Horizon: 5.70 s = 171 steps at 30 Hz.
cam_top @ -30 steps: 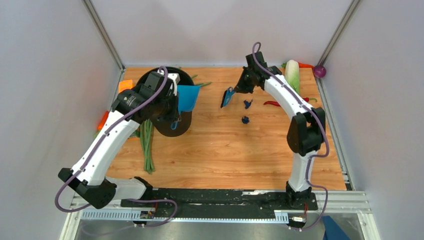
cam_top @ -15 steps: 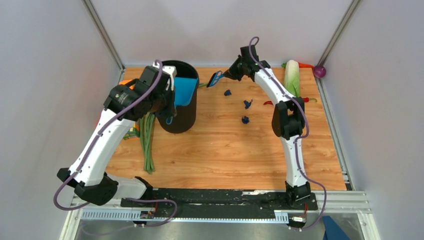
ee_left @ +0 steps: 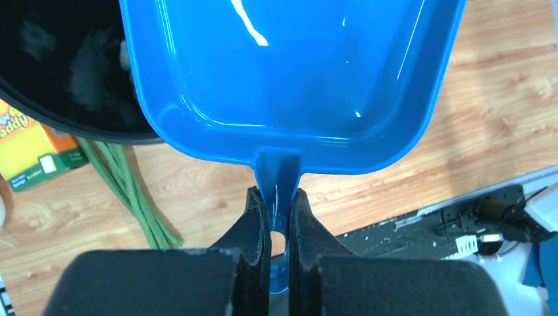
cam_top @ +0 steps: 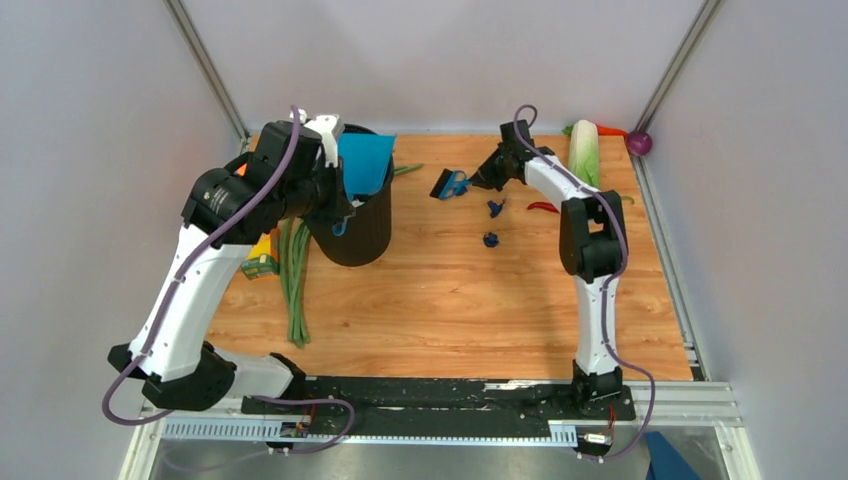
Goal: Sweep away the paper scraps from the table
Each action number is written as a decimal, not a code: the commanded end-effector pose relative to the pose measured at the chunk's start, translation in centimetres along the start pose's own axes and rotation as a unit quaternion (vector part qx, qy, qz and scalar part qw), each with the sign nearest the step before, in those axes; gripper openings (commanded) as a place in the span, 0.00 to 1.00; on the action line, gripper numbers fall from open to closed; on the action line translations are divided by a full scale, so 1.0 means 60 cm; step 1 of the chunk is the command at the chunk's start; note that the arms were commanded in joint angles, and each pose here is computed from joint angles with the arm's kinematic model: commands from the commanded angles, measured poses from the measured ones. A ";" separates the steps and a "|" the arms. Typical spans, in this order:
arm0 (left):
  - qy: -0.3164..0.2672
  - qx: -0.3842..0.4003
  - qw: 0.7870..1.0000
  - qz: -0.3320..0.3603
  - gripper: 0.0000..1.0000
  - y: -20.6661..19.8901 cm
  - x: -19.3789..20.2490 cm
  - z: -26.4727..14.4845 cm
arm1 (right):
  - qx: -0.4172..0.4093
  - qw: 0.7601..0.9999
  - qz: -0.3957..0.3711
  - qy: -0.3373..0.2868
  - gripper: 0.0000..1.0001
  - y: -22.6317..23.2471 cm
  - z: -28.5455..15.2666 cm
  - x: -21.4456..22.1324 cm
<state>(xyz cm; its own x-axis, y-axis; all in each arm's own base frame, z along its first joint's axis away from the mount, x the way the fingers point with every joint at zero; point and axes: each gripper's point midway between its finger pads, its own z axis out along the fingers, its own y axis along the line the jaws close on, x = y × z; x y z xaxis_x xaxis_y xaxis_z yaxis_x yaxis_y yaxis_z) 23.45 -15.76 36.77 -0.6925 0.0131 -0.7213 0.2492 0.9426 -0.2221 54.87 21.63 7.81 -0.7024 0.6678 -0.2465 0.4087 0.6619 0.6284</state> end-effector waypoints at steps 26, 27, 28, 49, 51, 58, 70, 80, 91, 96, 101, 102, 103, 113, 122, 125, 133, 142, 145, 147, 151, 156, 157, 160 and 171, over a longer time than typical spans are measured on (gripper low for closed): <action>0.151 0.070 0.978 0.127 0.00 -0.103 0.196 0.100 | 0.104 0.984 -0.137 0.054 0.00 -0.259 -0.435 0.220; 0.155 0.069 0.977 0.131 0.00 -0.102 0.202 0.103 | 0.101 0.982 -0.148 0.051 0.00 -0.251 -0.449 0.216; 0.167 0.068 0.974 0.137 0.00 -0.102 0.220 0.110 | 0.103 0.981 -0.159 0.039 0.00 -0.245 -0.463 0.206; 0.250 0.031 0.927 0.279 0.00 -0.109 0.372 0.225 | 0.299 0.913 -0.273 -0.046 0.00 -0.285 -0.461 0.068; 0.250 0.022 0.923 0.293 0.00 -0.103 0.383 0.241 | 0.314 0.904 -0.289 -0.037 0.00 -0.289 -0.445 0.063; 0.270 -0.011 0.893 0.359 0.00 -0.093 0.408 0.278 | 0.274 0.895 -0.353 -0.015 0.00 -0.253 -0.400 0.063; 0.296 -0.013 0.862 0.411 0.00 -0.102 0.441 0.339 | 0.235 0.870 -0.430 0.053 0.00 -0.215 -0.333 0.157; 0.297 -0.011 0.861 0.413 0.00 -0.111 0.440 0.350 | 0.194 0.855 -0.472 0.087 0.00 -0.190 -0.320 0.231; 0.293 -0.016 0.860 0.418 0.00 -0.114 0.436 0.359 | 0.095 0.865 -0.473 0.141 0.00 -0.148 -0.332 0.316; 0.299 -0.014 0.856 0.421 0.00 -0.114 0.443 0.362 | 0.054 0.869 -0.461 0.168 0.00 -0.137 -0.336 0.344; 0.298 -0.011 0.855 0.424 0.00 -0.117 0.440 0.364 | 0.005 0.872 -0.457 0.177 0.00 -0.114 -0.348 0.360; 0.296 -0.010 0.856 0.424 0.00 -0.119 0.439 0.365 | -0.006 0.871 -0.456 0.180 0.00 -0.110 -0.351 0.364; 0.297 -0.009 0.855 0.426 0.00 -0.119 0.439 0.364 | -0.018 0.870 -0.456 0.184 0.00 -0.106 -0.354 0.369; 0.294 -0.009 0.852 0.433 0.00 -0.120 0.436 0.367 | -0.095 0.863 -0.451 0.209 0.00 -0.086 -0.392 0.401; 0.284 -0.010 0.855 0.433 0.00 -0.124 0.425 0.365 | -0.147 0.857 -0.439 0.228 0.00 -0.075 -0.421 0.424; 0.276 -0.009 0.859 0.430 0.00 -0.128 0.417 0.363 | -0.154 0.857 -0.435 0.229 0.00 -0.070 -0.428 0.427; 0.250 -0.006 0.873 0.419 0.00 -0.140 0.392 0.351 | -0.173 0.859 -0.421 0.237 0.00 -0.048 -0.449 0.430; 0.213 -0.013 0.886 0.411 0.00 -0.143 0.351 0.327 | -0.180 0.861 -0.419 0.224 0.00 -0.020 -0.474 0.418; 0.203 -0.007 0.894 0.399 0.00 -0.149 0.343 0.321 | -0.181 0.862 -0.415 0.226 0.00 -0.018 -0.479 0.419; 0.197 0.001 0.899 0.392 0.00 -0.156 0.338 0.315 | -0.182 0.864 -0.414 0.222 0.00 -0.014 -0.484 0.416; 0.204 0.003 0.898 0.390 0.00 -0.149 0.351 0.316 | -0.185 0.868 -0.415 0.199 0.00 0.001 -0.495 0.403; 0.221 -0.003 0.894 0.389 0.00 -0.130 0.382 0.324 | -0.183 0.871 -0.415 0.189 0.00 0.006 -0.502 0.395; 0.216 -0.001 0.897 0.385 0.00 -0.129 0.383 0.324 | -0.185 0.871 -0.413 0.189 0.00 0.008 -0.505 0.396; 0.210 0.002 0.903 0.374 0.00 -0.130 0.387 0.326 | -0.179 0.875 -0.413 0.179 0.00 0.010 -0.512 0.387; 0.185 -0.001 0.916 0.356 0.00 -0.135 0.365 0.315 | -0.112 0.896 -0.411 0.122 0.00 -0.012 -0.555 0.319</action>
<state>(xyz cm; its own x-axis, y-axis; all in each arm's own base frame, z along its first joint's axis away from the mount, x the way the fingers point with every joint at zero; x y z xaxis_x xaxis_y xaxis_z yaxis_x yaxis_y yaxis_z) 17.91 -28.35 8.63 -0.5312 0.7848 -0.3192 0.7607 0.6077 0.2281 24.60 22.70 22.57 -0.8348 -0.1616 -0.5263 -0.3971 0.8389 0.3723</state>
